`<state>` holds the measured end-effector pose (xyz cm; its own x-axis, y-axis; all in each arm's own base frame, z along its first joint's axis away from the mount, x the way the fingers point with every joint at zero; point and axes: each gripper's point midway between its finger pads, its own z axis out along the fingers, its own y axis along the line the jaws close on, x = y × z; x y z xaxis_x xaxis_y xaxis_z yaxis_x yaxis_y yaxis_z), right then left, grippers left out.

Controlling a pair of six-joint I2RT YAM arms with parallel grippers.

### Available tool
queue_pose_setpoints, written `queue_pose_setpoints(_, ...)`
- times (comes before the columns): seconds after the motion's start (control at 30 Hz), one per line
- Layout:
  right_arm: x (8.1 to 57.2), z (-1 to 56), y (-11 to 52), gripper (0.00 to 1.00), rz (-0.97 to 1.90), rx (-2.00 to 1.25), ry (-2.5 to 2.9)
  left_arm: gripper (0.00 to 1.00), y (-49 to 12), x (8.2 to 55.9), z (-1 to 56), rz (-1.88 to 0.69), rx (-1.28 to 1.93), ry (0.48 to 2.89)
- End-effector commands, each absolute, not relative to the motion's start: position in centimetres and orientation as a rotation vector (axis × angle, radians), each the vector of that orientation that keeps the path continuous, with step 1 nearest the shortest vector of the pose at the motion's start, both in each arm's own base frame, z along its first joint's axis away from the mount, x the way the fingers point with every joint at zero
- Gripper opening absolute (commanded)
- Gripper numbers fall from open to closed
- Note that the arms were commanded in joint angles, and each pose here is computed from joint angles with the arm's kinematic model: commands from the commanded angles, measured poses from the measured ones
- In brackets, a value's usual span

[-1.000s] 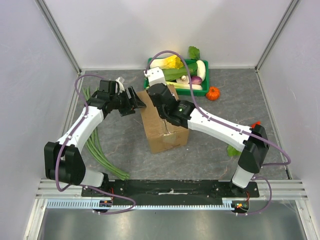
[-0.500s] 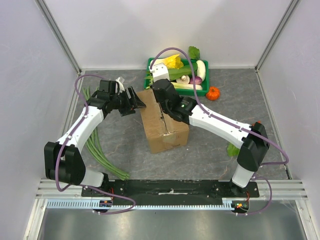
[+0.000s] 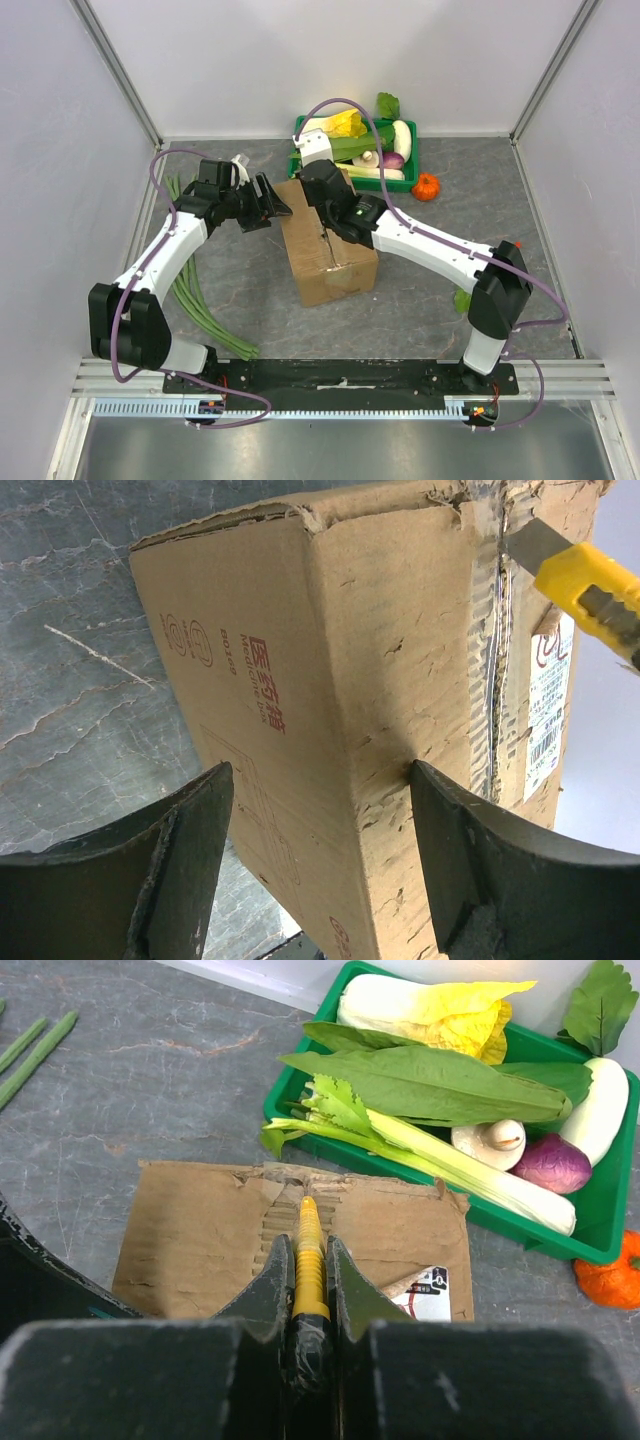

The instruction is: Unpack the express box

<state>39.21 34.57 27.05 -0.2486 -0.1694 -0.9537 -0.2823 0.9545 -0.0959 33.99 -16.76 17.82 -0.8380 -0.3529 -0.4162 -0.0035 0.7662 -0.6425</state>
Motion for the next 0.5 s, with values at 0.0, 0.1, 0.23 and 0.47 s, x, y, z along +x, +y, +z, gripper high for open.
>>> queue_pose_setpoints(0.0, 40.2, 28.5, 35.1, 0.00, 0.139, -0.294, 1.791, 0.76, -15.9, 34.9, 17.6, -0.808, -0.266, 2.427)
queue_pose_setpoints(0.1, 40.3, 28.0, 35.1, 0.00, 0.136, -0.299, 1.798, 0.76, -15.8, 34.9, 17.5, -0.801, -0.268, 2.429)
queue_pose_setpoints(0.23, 40.2, 27.7, 35.1, 0.00, 0.139, -0.299, 1.805, 0.76, -15.9, 34.9, 17.5, -0.808, -0.267, 2.430)
queue_pose_setpoints(0.47, 39.3, 27.0, 34.5, 0.00, 0.141, -0.285, 1.867, 0.70, -16.7, 34.8, 17.8, -0.888, -0.397, 2.431)
